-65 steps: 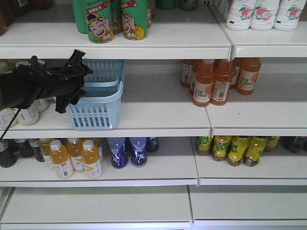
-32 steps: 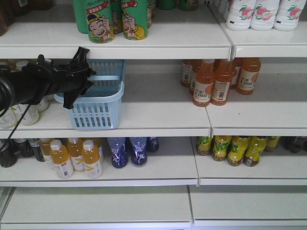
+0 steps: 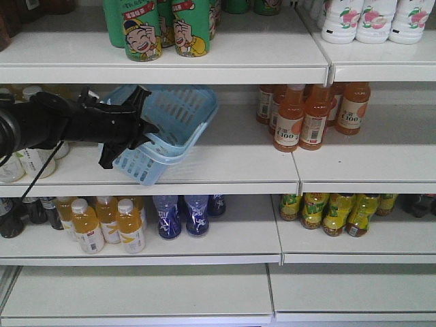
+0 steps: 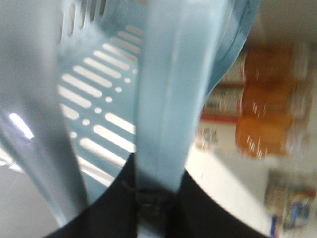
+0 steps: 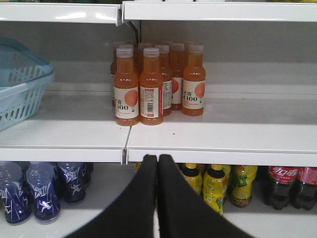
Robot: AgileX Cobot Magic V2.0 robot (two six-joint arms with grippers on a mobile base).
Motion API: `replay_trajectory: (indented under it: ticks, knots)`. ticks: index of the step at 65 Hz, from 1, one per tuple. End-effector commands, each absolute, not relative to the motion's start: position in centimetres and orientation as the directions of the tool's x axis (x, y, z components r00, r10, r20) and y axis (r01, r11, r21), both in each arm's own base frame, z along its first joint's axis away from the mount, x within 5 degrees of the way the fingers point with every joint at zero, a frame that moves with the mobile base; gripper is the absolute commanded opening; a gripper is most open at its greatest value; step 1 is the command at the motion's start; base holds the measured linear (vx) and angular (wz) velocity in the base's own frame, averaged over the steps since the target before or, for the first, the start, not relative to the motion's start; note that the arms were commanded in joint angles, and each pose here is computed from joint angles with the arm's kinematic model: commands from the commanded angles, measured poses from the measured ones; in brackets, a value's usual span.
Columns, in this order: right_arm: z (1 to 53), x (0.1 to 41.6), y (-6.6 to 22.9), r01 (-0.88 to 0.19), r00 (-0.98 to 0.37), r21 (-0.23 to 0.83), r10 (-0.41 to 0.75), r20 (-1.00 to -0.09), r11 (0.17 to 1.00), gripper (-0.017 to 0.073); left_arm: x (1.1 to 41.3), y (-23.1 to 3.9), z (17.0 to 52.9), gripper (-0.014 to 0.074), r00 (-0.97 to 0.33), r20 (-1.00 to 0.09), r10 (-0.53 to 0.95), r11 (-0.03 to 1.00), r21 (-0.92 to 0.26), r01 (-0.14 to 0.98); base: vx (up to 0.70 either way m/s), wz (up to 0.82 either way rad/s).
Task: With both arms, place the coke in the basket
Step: 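Grasp the basket handle with the left gripper and lift it off the shelf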
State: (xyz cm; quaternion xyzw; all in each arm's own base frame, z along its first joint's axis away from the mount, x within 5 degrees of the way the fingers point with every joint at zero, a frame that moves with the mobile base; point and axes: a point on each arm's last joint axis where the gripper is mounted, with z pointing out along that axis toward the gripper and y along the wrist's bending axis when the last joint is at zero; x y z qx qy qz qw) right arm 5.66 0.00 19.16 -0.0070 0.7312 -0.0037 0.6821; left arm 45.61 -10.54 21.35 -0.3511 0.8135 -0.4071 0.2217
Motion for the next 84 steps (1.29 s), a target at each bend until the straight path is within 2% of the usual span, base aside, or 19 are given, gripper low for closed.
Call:
replay_trajectory:
  ticks: [1, 14, 28, 47, 59, 68, 84]
  knots:
    - [19.5, 5.6, 0.0, -0.008, 0.01, -0.023, -0.023, -1.0, 1.0, -0.001, 44.1, -11.2, 25.3, -0.0008, -0.739, -0.118, -0.663, 0.454, -0.849, -0.271, 0.0, 0.0]
    - [19.5, 5.6, 0.0, -0.008, 0.01, -0.023, -0.023, -1.0, 1.0, -0.001, 40.8, -11.1, 27.5, -0.0008, -0.8, -0.227, -0.555, 0.541, -0.83, -0.14, 0.0, 0.0]
    - [19.5, 5.6, 0.0, -0.008, 0.01, -0.023, -0.023, -1.0, 1.0, -0.001, 36.2, -11.1, 29.3, -0.0008, -0.861, -0.274, -0.428, 0.578, -0.815, -0.028, 0.0, 0.0]
    - [19.5, 5.6, 0.0, -0.008, 0.01, -0.023, -0.023, -1.0, 1.0, -0.001, 30.3, -11.3, 29.9, -0.0008, -0.934, -0.256, -0.251, 0.574, -0.816, 0.069, 0.0, 0.0]
    - [19.5, 5.6, 0.0, -0.008, 0.01, -0.023, -0.023, -1.0, 1.0, -0.001, 26.3, -10.7, 28.5, -0.0008, -0.944, -0.229, -0.236, 0.584, -0.81, 0.051, 0.0, 0.0]
    - [19.5, 5.6, 0.0, -0.008, 0.01, -0.023, -0.023, -1.0, 1.0, -0.001, 23.4, -10.7, 27.2, -0.0008, -0.944, -0.236, -0.23, 0.517, -0.852, 0.087, 0.0, 0.0]
    - [19.5, 5.6, 0.0, -0.008, 0.01, -0.023, -0.023, -1.0, 1.0, -0.001, 19.6, -10.6, 24.3, -0.0008, -0.923, -0.17, -0.345, 0.299, -0.952, 0.064, 0.0, 0.0]
